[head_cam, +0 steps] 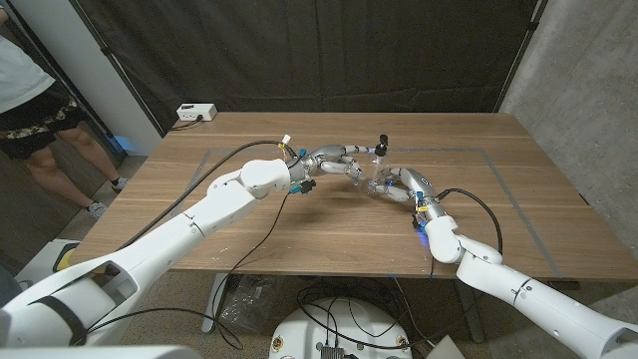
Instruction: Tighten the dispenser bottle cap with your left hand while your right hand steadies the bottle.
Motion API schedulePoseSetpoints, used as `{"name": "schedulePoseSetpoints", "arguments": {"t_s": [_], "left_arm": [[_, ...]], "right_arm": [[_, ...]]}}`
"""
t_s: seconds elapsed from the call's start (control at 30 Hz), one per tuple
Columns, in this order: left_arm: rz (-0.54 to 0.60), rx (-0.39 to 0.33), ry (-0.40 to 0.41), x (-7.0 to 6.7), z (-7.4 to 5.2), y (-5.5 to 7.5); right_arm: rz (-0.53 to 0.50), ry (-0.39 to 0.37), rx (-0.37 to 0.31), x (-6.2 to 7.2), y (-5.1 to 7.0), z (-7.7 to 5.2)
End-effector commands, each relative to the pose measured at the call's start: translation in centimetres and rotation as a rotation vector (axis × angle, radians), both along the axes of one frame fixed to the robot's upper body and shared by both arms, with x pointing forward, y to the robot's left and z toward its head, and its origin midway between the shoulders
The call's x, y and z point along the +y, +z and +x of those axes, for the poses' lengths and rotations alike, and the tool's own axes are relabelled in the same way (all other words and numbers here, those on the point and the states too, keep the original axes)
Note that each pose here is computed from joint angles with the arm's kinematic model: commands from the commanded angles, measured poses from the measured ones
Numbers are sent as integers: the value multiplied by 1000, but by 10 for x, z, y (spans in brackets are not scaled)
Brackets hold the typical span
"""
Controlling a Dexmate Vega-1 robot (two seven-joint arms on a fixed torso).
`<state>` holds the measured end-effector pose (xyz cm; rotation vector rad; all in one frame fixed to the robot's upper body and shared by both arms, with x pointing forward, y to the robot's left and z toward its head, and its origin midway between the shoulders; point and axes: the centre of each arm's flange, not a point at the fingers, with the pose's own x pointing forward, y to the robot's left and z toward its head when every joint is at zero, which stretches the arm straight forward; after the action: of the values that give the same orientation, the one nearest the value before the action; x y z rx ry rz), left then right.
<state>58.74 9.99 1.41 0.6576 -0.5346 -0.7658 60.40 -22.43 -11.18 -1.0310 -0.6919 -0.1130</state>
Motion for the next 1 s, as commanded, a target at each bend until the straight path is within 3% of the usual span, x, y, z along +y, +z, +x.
{"name": "schedulePoseSetpoints", "arguments": {"t_s": [0.03,0.33,0.67,0.8,1.0], "left_arm": [[-8,-14,-7,5,-6,1],[-52,-21,2,16,-15,-1],[-65,-23,0,17,-17,-4],[-58,-25,-6,14,-15,-3],[-28,-36,-44,-1,-7,5]], "right_arm": [[-5,4,-3,3,3,1],[-16,11,0,5,4,3],[-22,14,5,7,3,2],[-23,13,1,6,2,1],[-15,5,-6,5,2,-1]]}}
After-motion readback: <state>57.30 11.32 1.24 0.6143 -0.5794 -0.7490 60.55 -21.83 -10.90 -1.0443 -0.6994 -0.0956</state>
